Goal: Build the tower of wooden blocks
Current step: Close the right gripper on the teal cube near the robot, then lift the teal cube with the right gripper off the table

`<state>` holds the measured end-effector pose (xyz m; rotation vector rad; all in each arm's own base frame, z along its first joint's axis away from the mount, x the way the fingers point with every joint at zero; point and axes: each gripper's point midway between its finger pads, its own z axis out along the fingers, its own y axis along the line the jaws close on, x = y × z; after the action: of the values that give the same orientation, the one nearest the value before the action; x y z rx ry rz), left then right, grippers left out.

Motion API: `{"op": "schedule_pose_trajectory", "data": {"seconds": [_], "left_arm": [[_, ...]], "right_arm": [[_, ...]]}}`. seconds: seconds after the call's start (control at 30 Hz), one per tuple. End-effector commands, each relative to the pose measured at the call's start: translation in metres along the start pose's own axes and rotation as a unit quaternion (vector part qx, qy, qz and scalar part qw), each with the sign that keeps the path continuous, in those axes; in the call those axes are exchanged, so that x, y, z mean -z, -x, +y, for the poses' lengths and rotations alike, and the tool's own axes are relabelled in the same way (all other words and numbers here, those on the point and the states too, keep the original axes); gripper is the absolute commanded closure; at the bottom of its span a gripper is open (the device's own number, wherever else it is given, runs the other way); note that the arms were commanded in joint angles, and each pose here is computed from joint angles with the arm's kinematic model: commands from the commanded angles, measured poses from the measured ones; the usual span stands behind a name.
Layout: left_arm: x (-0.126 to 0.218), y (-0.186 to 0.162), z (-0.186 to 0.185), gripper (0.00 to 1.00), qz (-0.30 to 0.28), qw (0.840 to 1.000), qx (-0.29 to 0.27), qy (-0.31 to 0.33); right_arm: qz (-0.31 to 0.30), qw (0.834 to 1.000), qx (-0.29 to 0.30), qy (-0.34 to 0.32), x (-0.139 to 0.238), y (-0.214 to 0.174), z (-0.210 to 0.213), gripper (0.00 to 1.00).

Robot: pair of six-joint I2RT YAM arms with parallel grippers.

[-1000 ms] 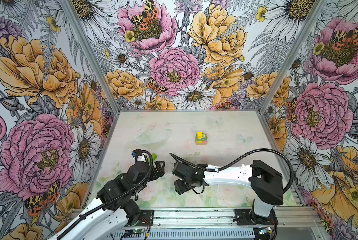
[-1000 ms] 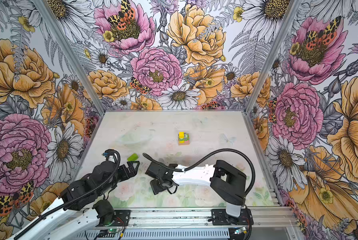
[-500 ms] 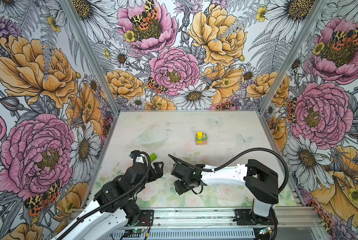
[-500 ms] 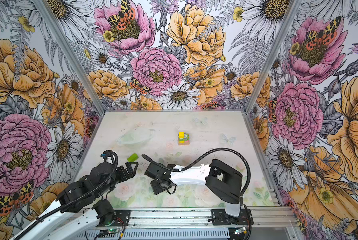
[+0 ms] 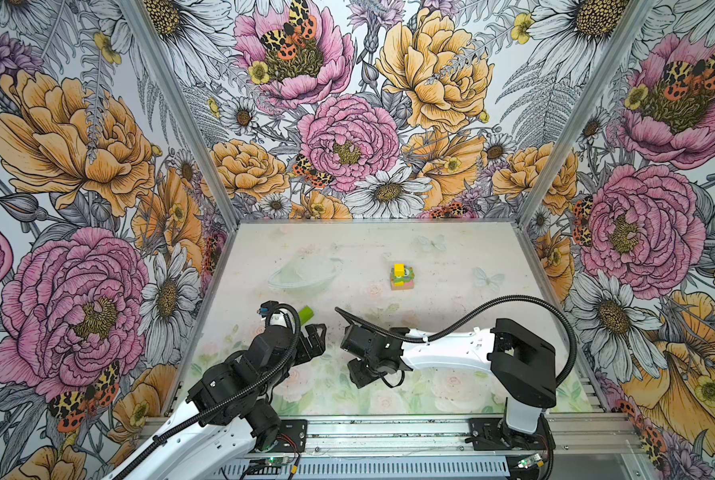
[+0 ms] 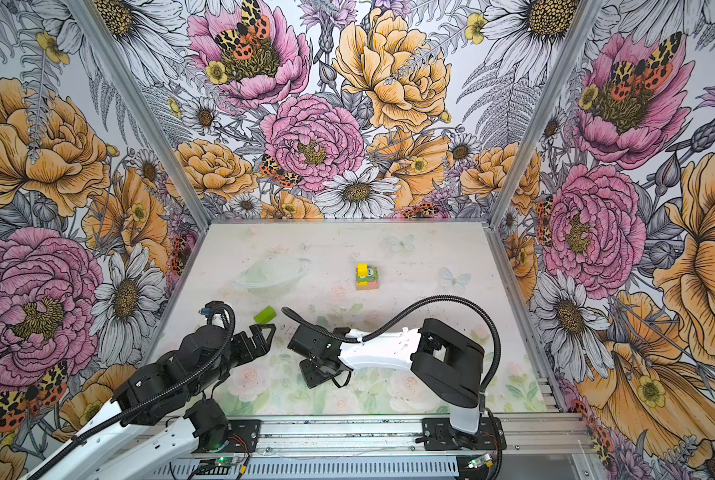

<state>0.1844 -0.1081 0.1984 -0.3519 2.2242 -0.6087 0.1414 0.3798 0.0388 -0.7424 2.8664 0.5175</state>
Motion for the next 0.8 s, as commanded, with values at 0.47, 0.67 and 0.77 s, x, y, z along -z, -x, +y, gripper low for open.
{"op": "schedule_pose_trajectory", "data": {"seconds": [0.47, 0.67, 0.77], "left_arm": [[0.003, 0.008, 0.002, 0.01, -0.012, 1.0, 0.002, 0.007], [0.004, 0.01, 0.001, 0.01, -0.015, 1.0, 0.002, 0.006], [0.005, 0.011, 0.0, 0.01, -0.016, 1.0, 0.003, 0.005]], "right_arm": [[-0.014, 1.0, 0.002, -0.018, -0.001, 0.014, -0.003, 0.65], [-0.014, 1.0, 0.001, -0.023, 0.0, 0.016, -0.005, 0.61], [-0.014, 1.0, 0.001, -0.026, 0.0, 0.017, -0.006, 0.6]]}}
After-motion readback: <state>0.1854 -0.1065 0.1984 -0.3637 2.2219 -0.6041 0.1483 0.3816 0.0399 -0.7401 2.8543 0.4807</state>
